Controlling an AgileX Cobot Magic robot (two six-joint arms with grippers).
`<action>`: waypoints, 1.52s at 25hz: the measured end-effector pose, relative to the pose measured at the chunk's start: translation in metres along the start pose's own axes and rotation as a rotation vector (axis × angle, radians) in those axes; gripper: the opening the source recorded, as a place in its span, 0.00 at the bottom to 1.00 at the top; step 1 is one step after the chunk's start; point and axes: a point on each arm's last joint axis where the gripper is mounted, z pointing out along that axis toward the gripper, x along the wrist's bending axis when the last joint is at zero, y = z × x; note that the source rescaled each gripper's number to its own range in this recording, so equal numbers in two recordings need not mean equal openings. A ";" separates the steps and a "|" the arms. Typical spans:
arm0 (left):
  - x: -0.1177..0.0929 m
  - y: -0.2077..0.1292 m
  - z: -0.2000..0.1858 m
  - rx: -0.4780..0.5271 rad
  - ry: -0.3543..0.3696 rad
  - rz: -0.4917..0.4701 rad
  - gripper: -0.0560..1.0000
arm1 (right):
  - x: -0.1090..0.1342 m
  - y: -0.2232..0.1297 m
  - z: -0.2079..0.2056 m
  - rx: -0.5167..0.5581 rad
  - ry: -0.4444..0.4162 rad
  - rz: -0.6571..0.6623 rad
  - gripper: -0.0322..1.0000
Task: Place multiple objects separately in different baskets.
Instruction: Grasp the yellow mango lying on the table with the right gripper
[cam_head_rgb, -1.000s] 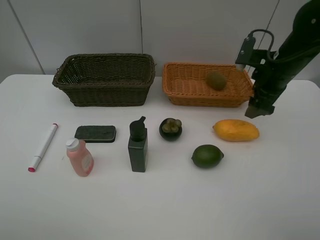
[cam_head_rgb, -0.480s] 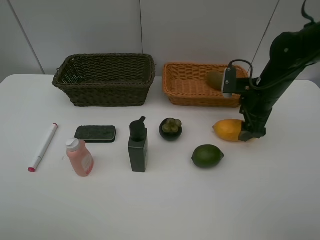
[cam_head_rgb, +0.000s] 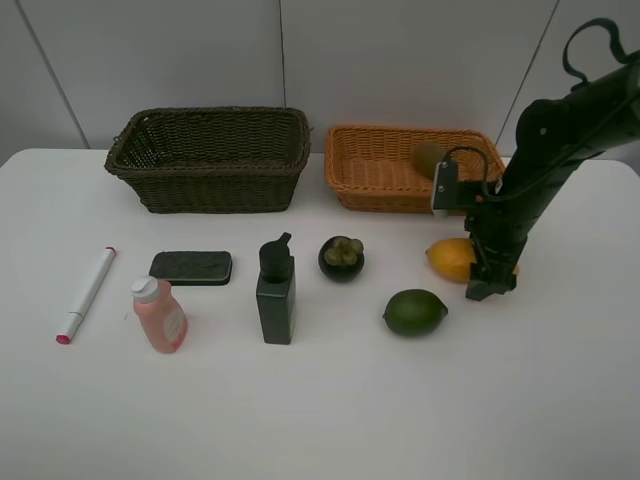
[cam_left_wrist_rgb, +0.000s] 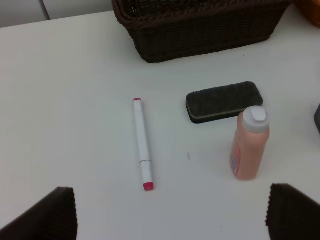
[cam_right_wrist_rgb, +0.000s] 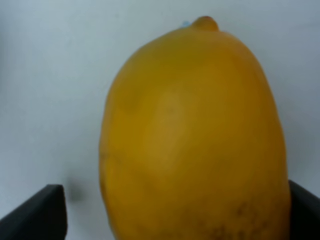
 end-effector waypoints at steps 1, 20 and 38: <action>0.000 0.000 0.000 0.000 0.000 0.000 1.00 | 0.000 0.000 0.001 0.000 0.001 0.000 0.97; 0.000 0.000 0.000 0.000 0.000 0.000 1.00 | -0.004 0.002 0.003 -0.017 -0.038 -0.020 0.29; 0.000 0.000 0.000 0.000 0.000 0.000 1.00 | -0.005 0.002 -0.012 -0.035 -0.074 -0.018 0.29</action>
